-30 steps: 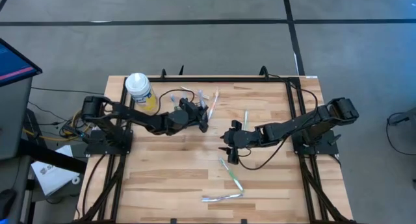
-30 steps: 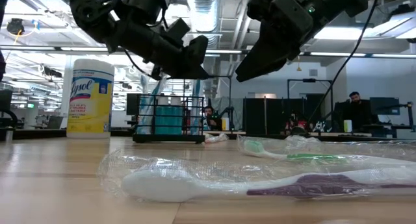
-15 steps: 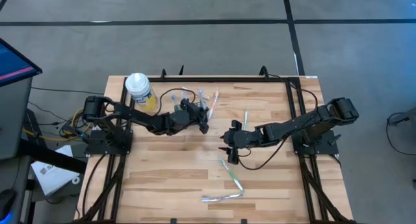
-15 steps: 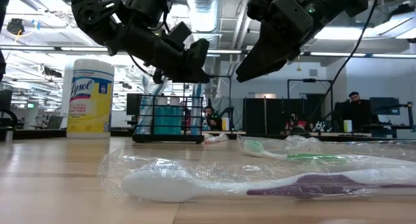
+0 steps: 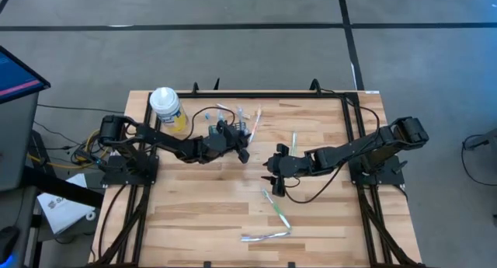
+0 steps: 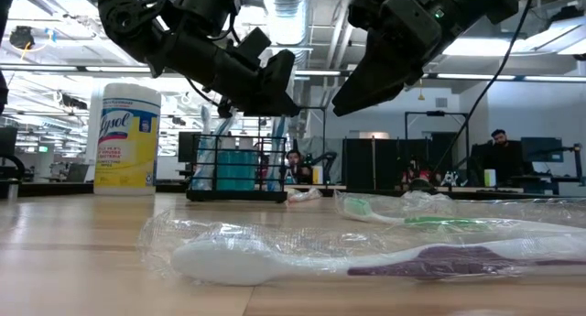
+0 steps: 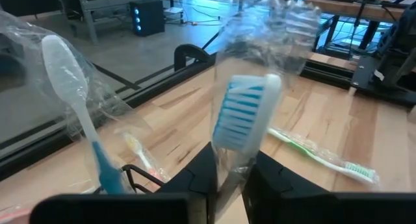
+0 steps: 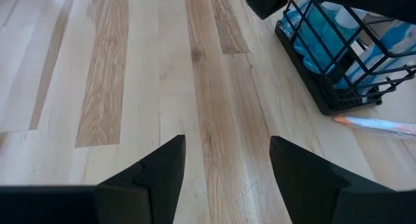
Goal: Pick & Place toothbrushing station
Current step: Put the blue toothbrush into the mesh organizer, then put the right orange toothbrush into the mesh organizer
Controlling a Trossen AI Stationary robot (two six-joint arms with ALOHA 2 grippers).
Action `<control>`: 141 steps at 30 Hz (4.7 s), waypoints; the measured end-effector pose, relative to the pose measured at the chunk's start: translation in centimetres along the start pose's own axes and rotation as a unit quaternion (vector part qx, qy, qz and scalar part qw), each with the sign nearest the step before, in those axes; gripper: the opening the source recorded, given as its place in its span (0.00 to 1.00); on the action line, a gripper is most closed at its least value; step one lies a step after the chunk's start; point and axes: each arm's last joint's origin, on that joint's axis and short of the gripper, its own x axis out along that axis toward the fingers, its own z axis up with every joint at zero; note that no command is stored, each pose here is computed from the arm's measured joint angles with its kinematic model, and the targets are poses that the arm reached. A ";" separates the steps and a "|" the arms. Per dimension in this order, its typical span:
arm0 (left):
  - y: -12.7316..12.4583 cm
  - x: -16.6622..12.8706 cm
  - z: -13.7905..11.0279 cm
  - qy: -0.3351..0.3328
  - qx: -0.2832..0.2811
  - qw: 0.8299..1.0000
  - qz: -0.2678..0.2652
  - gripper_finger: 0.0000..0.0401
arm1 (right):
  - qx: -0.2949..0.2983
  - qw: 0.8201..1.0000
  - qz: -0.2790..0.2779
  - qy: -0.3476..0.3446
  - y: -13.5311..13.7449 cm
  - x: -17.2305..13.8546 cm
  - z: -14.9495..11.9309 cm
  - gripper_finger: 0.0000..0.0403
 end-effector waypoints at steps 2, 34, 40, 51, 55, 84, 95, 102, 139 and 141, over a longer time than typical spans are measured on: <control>0.0 0.0 0.0 0.000 0.000 1.000 0.000 0.13 | 0.000 1.000 0.000 0.000 0.0 0.0 0.0 0.53; -0.2 -1.0 2.1 -0.048 -0.026 0.998 -0.014 0.25 | -0.001 1.000 -0.001 0.003 0.0 0.0 -0.1 0.53; -0.8 -3.0 4.3 -0.083 -0.013 0.996 -0.039 0.24 | -0.001 1.000 0.000 0.003 0.0 0.0 -0.1 0.53; 0.2 -2.4 3.4 -0.043 0.013 0.999 -0.004 0.24 | -0.001 1.000 0.000 0.002 0.0 0.0 0.0 0.53; 0.8 -2.0 3.6 -0.043 0.011 0.999 0.006 0.25 | -0.001 1.000 0.000 0.001 0.0 0.0 0.0 0.53; 5.8 -4.7 10.2 -0.139 0.009 0.989 0.056 0.37 | -0.001 1.000 0.000 0.003 0.0 0.0 -0.1 0.53; 11.4 -2.1 11.5 -0.067 0.003 0.993 0.097 0.33 | -0.019 1.000 0.000 0.003 0.0 0.0 0.0 0.53; 14.8 0.4 11.9 -0.016 0.003 0.993 0.113 0.33 | -0.029 1.000 0.000 0.003 0.0 0.0 0.0 0.53; 24.2 13.3 9.9 0.280 0.100 0.954 0.027 0.33 | -0.092 0.994 -0.032 0.055 -2.4 0.5 -0.7 0.53; 24.2 13.3 9.8 0.281 0.113 0.953 0.022 0.33 | -0.092 0.994 -0.032 0.055 -2.4 0.5 -0.7 0.53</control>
